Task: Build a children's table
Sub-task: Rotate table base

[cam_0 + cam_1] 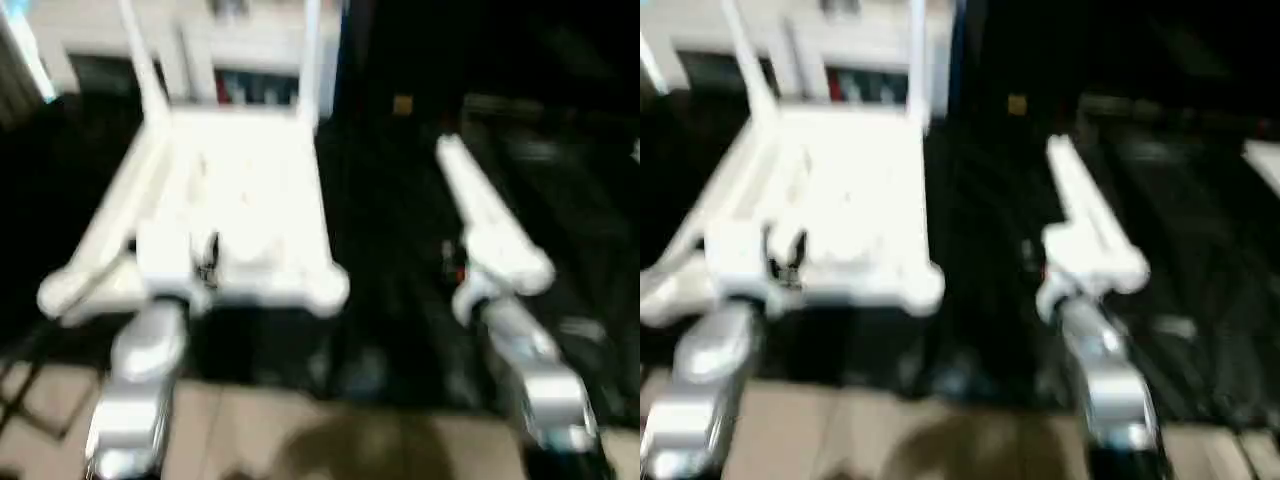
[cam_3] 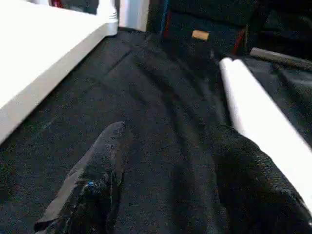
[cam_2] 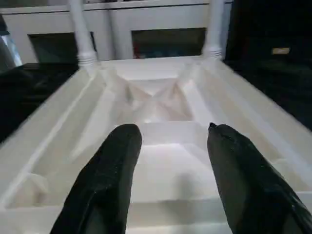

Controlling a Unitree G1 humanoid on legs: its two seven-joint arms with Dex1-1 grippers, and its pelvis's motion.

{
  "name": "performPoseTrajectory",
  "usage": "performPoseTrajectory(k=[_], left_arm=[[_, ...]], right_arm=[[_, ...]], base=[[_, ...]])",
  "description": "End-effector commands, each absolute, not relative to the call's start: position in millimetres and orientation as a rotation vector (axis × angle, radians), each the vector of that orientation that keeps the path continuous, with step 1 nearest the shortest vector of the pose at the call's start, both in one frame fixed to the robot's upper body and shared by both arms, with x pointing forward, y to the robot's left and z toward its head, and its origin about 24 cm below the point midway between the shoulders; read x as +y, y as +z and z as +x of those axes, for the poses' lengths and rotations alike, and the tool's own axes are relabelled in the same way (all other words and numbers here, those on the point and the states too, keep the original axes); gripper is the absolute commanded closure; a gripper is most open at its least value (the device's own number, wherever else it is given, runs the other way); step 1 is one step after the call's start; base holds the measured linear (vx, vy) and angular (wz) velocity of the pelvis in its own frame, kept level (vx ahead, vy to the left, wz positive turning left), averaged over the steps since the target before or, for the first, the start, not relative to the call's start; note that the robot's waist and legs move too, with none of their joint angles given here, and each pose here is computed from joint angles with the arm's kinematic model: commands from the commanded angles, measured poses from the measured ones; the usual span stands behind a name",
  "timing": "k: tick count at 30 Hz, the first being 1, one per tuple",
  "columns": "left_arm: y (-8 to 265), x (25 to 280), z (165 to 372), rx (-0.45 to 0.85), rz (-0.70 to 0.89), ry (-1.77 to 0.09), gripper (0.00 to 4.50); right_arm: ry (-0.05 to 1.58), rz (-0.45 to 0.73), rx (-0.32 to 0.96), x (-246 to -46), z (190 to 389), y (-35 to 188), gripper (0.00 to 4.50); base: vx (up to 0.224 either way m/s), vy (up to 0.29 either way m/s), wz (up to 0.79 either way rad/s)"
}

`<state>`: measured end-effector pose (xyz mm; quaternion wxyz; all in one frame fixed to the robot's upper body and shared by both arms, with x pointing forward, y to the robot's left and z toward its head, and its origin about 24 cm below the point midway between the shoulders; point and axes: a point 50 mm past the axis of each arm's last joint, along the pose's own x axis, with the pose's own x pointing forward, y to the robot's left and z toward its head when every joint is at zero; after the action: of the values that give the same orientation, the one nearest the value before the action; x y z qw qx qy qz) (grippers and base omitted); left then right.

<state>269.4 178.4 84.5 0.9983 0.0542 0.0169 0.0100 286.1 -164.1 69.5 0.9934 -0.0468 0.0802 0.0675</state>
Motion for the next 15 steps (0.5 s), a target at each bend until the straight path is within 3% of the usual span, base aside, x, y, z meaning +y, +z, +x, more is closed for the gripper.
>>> performPoseTrajectory(k=[1, 7, 15], left_arm=[[87, 168, 272, 0.034, 0.1, -0.015, 1.92], [85, 168, 271, 0.041, 0.08, -0.02, 1.92], [86, 170, 270, 0.037, 0.082, -0.016, 1.92]], right_arm=[[0.107, -0.107, 0.167, -175.2, 284.5, 71, 1.75], [0.133, -0.095, 0.174, -170.6, 284.7, 69, 1.75], [0.195, -0.126, 0.151, -160.3, 289.3, 73, 1.75]], base=[[-0.034, -0.21, -0.01], [-0.04, -0.168, -0.07], [-0.009, -0.021, -0.05]])
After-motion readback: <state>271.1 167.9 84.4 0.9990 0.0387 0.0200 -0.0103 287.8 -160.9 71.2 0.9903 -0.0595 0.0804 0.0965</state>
